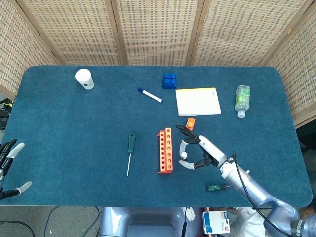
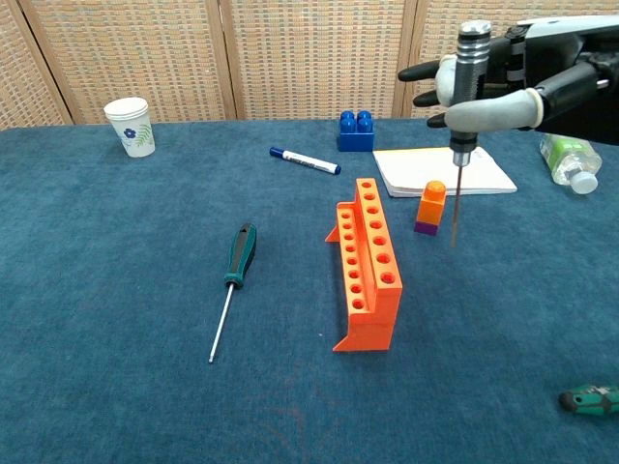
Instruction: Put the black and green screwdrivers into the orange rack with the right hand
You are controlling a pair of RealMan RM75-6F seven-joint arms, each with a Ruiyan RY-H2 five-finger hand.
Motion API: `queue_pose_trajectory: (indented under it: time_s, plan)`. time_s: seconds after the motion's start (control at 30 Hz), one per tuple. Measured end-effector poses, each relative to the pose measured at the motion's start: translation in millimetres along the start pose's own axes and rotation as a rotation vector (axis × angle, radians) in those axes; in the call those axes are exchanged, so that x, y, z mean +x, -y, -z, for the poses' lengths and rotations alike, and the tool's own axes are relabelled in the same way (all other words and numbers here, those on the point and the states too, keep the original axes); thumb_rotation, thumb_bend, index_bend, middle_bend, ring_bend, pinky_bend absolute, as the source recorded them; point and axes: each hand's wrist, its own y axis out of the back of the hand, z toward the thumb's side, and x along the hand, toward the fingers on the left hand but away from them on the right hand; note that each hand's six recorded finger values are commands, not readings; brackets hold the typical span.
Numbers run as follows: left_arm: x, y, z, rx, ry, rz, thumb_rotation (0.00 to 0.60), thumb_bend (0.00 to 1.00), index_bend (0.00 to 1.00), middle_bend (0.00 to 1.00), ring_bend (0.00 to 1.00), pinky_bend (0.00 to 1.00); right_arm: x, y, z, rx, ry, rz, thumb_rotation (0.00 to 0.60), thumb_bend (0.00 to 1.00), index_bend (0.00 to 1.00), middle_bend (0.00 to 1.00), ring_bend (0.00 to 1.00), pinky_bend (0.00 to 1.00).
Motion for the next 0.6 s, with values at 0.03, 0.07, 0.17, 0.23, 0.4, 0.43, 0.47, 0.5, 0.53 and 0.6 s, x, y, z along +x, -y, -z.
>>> queue_pose_trajectory:
  time_s: [0.03,0.07,0.17,0.23,0.4,0.43,0.47,0.5,0.53,0.6]
  plan:
    - [0,0,0,0.000,0.000,0.001,0.600,0.00,0.00,0.00,0.00,0.00,-2,2,0,-0.003,0.000,-0.002,0.600,0.48,0.61,0.00,0.00,0.00]
    - [0,0,0,0.001,0.000,0.001,0.600,0.00,0.00,0.00,0.00,0.00,-5,4,1,-0.005,0.000,-0.006,0.600,0.48,0.61,0.00,0.00,0.00]
    - [1,1,0,0.001,-0.001,0.004,0.600,0.00,0.00,0.00,0.00,0.00,-11,8,2,-0.002,-0.004,-0.020,0.600,0.48,0.61,0.00,0.00,0.00]
    - [1,2,0,0.003,-0.001,0.008,0.600,0.00,0.00,0.00,0.00,0.00,-14,11,2,-0.008,-0.009,-0.026,0.600,0.48,0.61,0.00,0.00,0.00]
    - [3,5,-1,0.011,-0.001,0.015,0.600,0.00,0.00,0.00,0.00,0.00,-19,16,-1,-0.014,-0.023,-0.032,0.600,0.48,0.61,0.00,0.00,0.00]
    - [3,5,-1,0.012,-0.001,0.017,0.600,0.00,0.00,0.00,0.00,0.00,-20,17,0,-0.013,-0.024,-0.033,0.600,0.48,0.61,0.00,0.00,0.00]
    - [3,6,-1,0.013,-0.003,0.018,0.600,0.00,0.00,0.00,0.00,0.00,-22,19,0,-0.013,-0.024,-0.034,0.600,0.48,0.61,0.00,0.00,0.00]
    - [4,6,-1,0.014,-0.005,0.019,0.600,0.00,0.00,0.00,0.00,0.00,-23,20,1,-0.015,-0.022,-0.033,0.600,0.48,0.61,0.00,0.00,0.00]
    - [4,6,-1,0.015,-0.006,0.020,0.600,0.00,0.00,0.00,0.00,0.00,-24,21,2,-0.017,-0.020,-0.033,0.600,0.48,0.61,0.00,0.00,0.00]
    - [5,7,-1,0.017,-0.006,0.021,0.600,0.00,0.00,0.00,0.00,0.00,-26,21,4,-0.021,-0.014,-0.029,0.600,0.48,0.61,0.00,0.00,0.00]
